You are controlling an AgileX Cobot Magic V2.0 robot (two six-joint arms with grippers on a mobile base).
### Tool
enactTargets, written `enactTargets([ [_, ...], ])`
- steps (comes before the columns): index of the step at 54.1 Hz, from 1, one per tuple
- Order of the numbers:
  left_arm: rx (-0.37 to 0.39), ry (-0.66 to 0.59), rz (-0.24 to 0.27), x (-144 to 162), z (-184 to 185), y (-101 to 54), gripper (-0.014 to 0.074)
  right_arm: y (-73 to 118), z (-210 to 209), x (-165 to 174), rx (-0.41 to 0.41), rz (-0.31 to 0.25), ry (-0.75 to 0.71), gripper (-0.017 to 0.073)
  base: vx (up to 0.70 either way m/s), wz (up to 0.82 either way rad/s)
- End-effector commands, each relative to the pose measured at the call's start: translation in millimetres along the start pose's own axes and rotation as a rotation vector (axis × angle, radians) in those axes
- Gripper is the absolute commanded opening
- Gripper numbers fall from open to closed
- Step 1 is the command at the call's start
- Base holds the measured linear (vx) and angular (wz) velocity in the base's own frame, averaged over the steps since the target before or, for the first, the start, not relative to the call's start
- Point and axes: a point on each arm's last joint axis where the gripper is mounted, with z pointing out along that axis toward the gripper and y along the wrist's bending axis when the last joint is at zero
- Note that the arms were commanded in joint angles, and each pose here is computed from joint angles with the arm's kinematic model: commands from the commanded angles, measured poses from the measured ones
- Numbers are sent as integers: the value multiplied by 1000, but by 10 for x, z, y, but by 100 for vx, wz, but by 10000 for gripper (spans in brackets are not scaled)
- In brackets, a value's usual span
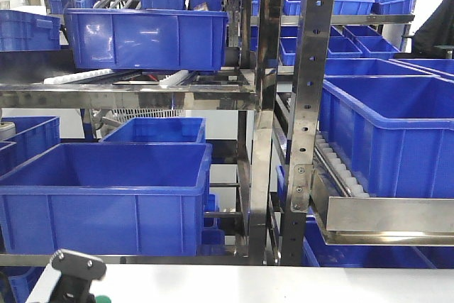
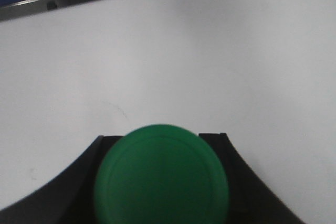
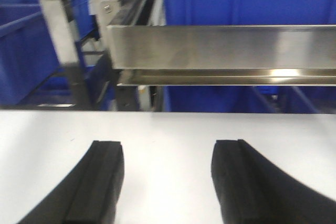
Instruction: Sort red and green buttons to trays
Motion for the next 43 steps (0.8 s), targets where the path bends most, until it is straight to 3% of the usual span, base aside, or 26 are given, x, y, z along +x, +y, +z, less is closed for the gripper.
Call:
enactTargets([
  [1,4,-182,-16,-342,-325,-4,-7,98,79,-163,-67,-35,-85,445,0,0],
  [11,13,-347,-20,-592,-767,-4,-7,236,393,70,-137,-68,66,445,0,0],
  [23,20,-441,-23,-707,-1079,-3,-7,292,612,393,-188,-50,-36,445,0,0],
  [27,21,-461,-24,-726,-1137,-2,-7,325,659,474,-222,-80,-44,446,0,0],
  [32,22,-480,-25,-744,-1194,-1,-7,444,725,567,-332,-181,-40,450,0,0],
  [36,23,-491,-25,-753,-1221,-1,-7,534,766,641,-409,-228,-28,461,0,0],
  [43,23,-494,-25,-756,-1231,-1,-7,542,877,796,-395,-189,53,484,0,0],
])
